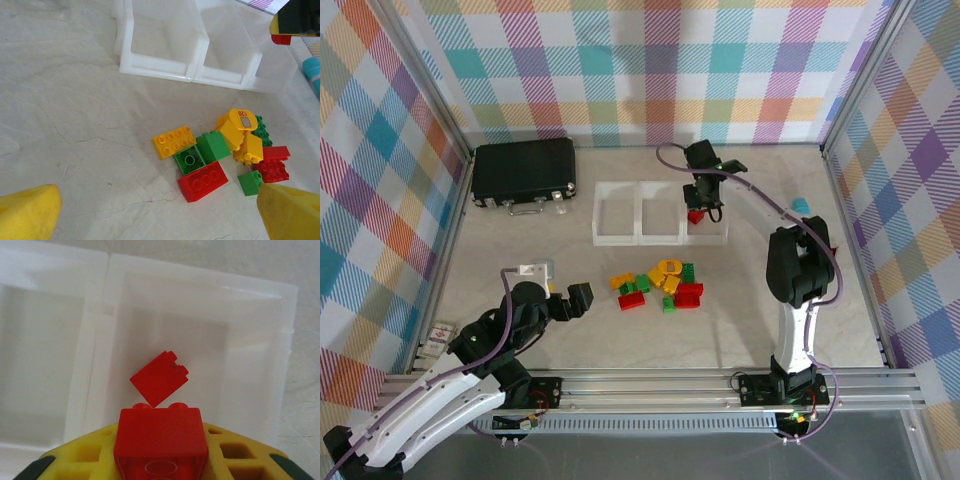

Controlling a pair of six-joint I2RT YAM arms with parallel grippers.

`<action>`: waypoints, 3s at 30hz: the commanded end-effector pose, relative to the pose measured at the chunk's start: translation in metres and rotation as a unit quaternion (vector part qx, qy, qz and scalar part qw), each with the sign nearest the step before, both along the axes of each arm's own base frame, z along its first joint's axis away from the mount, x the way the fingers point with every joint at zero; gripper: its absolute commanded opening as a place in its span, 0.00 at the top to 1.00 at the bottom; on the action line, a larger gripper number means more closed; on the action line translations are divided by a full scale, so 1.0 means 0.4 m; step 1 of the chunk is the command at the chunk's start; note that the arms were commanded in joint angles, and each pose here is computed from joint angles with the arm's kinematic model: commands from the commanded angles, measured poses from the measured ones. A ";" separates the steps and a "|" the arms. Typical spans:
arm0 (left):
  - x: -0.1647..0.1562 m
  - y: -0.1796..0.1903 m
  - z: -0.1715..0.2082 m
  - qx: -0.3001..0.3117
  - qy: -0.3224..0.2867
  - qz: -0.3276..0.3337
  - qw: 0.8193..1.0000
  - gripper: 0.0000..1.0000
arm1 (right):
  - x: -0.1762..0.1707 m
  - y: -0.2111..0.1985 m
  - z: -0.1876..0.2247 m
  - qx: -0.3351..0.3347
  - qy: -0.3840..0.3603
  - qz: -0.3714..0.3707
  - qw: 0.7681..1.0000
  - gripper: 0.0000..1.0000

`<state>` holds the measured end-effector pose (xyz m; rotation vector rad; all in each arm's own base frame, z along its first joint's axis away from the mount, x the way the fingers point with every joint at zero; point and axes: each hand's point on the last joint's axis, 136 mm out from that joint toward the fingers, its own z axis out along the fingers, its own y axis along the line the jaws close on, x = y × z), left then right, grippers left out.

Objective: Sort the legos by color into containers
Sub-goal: Place the lego in the container, then pick up the lego from the center of the table.

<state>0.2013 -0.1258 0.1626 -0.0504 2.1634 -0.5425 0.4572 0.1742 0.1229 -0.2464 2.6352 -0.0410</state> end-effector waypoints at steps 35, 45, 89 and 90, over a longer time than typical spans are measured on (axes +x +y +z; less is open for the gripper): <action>-0.001 0.015 -0.012 0.036 0.006 0.004 0.999 0.00 | -0.116 -0.029 0.079 0.038 0.028 -0.017 0.999 0.33; 0.013 -0.011 -0.047 0.036 0.019 -0.005 0.999 0.00 | -0.313 -0.030 0.048 0.128 0.066 -0.065 0.987 0.28; 0.013 -0.010 -0.089 0.034 0.036 0.006 0.999 0.00 | -0.528 0.058 -0.205 0.054 0.184 -0.035 0.981 0.17; 0.012 -0.010 -0.091 0.034 0.037 0.006 0.999 0.00 | -0.526 0.058 -0.209 0.051 0.185 -0.035 0.981 0.17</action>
